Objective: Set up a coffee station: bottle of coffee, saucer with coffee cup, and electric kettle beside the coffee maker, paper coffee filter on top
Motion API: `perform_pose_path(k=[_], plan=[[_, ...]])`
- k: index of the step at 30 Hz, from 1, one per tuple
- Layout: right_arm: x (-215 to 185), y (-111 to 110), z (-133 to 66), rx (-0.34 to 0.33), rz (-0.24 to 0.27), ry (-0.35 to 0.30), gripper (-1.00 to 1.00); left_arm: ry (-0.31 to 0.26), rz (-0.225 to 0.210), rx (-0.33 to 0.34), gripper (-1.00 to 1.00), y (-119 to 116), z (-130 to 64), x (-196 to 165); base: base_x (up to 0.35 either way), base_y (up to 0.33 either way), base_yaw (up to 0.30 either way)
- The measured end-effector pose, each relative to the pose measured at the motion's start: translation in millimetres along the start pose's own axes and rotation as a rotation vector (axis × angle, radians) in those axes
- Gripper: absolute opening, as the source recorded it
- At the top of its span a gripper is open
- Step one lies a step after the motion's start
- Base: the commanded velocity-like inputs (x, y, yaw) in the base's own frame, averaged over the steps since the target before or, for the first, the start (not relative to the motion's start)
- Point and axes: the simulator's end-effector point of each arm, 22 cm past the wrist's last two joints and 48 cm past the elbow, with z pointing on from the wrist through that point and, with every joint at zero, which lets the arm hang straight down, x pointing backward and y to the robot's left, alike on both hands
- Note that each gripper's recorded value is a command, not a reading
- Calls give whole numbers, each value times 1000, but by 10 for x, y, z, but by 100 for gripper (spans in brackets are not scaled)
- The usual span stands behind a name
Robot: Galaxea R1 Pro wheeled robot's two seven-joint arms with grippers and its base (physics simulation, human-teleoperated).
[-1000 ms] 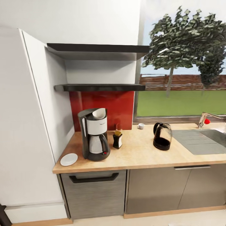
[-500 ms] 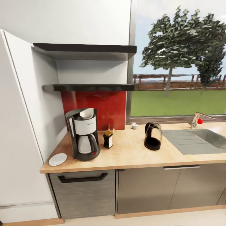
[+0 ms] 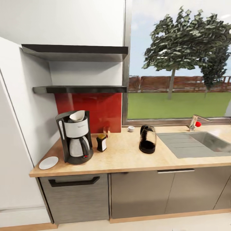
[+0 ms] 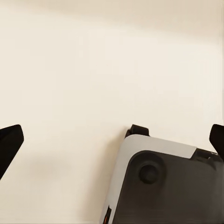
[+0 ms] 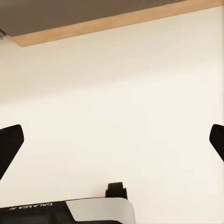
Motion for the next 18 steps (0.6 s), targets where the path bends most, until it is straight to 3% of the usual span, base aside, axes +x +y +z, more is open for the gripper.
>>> perform_pose_path(k=[7,8,11,14,15,17,18], plan=[[10,-11,-1,4,-2,2,100,8,9,7,100,-62,-1,42,0,-16,0],[9,-24,-2,6,-3,1,100,-39,97,77,100,-522,2,-157,0,0,0],[16,-26,-2,7,-3,1,100,-170,263,168,100,-973,-62,-694,0,0,0],[32,-24,-2,7,-3,2,100,-294,466,391,100,-1747,-333,-1159,0,0,0],[43,-25,-2,7,-3,4,100,-305,499,435,100,-1878,-394,-1189,0,0,0],[77,-27,-3,8,-3,8,100,-348,592,587,100,-2314,-653,-1362,0,0,0],[86,-28,-3,8,-3,9,100,-361,611,620,100,-2405,-721,-1428,0,0,0]])
